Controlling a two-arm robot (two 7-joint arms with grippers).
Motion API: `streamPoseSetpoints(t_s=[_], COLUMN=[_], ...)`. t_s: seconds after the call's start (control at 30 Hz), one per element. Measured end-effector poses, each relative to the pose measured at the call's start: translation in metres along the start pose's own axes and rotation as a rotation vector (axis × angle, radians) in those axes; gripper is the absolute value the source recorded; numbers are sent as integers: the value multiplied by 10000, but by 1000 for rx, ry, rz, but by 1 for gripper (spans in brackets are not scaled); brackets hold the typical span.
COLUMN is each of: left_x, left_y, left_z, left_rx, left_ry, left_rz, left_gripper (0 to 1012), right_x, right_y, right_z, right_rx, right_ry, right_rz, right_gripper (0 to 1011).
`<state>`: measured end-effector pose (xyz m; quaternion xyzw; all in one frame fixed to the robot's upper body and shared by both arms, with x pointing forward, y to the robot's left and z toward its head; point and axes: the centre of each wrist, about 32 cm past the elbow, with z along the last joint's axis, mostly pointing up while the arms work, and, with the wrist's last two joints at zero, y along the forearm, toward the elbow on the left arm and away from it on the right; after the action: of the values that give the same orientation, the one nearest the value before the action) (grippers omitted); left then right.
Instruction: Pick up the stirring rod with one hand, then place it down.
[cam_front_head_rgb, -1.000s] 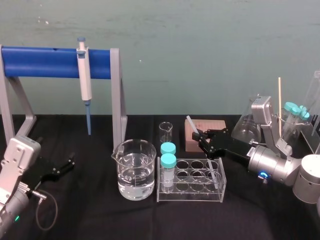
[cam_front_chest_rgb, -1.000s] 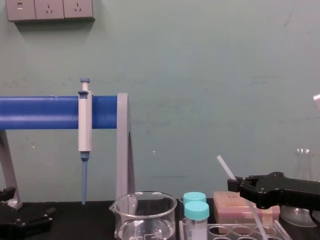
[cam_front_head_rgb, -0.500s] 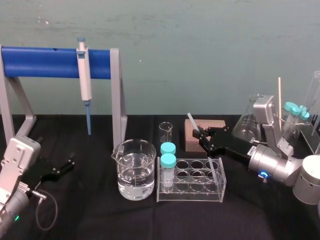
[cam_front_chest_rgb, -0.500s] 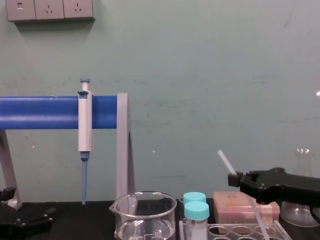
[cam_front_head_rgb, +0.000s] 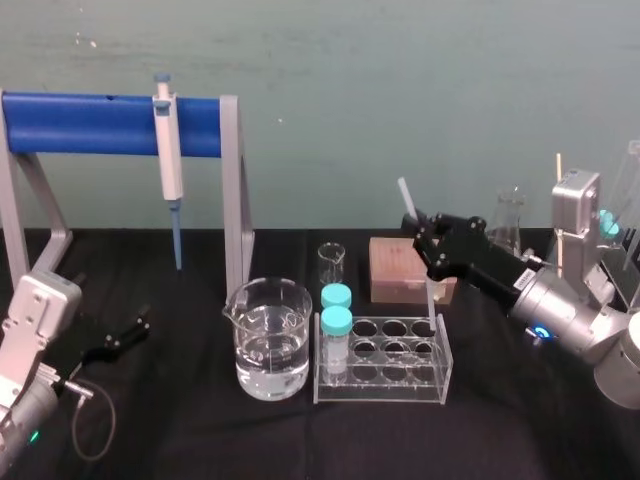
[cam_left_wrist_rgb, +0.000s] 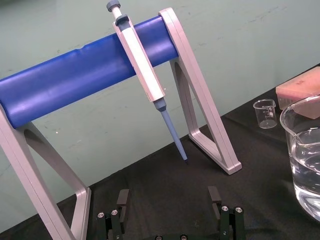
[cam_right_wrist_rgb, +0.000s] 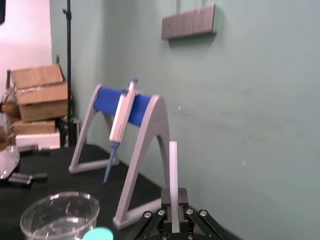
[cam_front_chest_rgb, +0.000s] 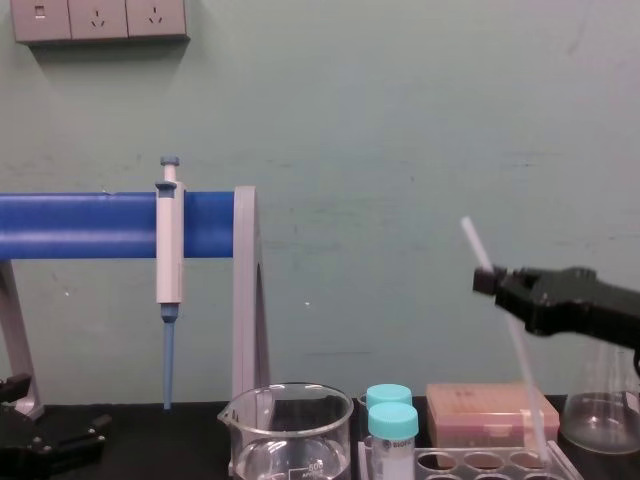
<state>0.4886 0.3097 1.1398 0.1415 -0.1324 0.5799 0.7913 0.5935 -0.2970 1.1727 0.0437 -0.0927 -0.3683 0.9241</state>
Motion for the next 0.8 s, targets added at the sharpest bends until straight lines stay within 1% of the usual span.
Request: streamPoseSetpoints(t_s=[0.07,0.17,0.23,0.27,0.43,0.47,0.5,0.53,0.6,0.7,0.8], left_x=[0,0,0,0,0,0,0,0,0,0,0], left_y=[0,0,0,0,0,0,0,0,0,0,0], left_z=[0,0,0,0,0,0,0,0,0,0,0], left_rx=[0,0,0,0,0,0,0,0,0,0,0], left_ry=[0,0,0,0,0,0,0,0,0,0,0], left_rz=[0,0,0,0,0,0,0,0,0,0,0], left_gripper=[1000,1000,1000,1000,1000,1000,1000,1000,1000,1000,1000], right_x=[-3,-16,-34,-50,-109,-141,-141,-172,-205,-304,-352], right_y=[-3,-24,-43,-57,-122,-154,-154,-191,-232,-346,-411], right_z=[15,55,70,73,42,22,22,8,-3,-30,-51], right_rx=[8,41,64,81,117,125,125,131,137,149,148], right_ry=[-5,-29,-62,-91,-150,-162,-162,-166,-163,-144,-127], right_rz=[-3,-18,-32,-42,-70,-84,-84,-105,-124,-180,-207], right_gripper=[72,72,72,72,72,72,72,72,72,72,72])
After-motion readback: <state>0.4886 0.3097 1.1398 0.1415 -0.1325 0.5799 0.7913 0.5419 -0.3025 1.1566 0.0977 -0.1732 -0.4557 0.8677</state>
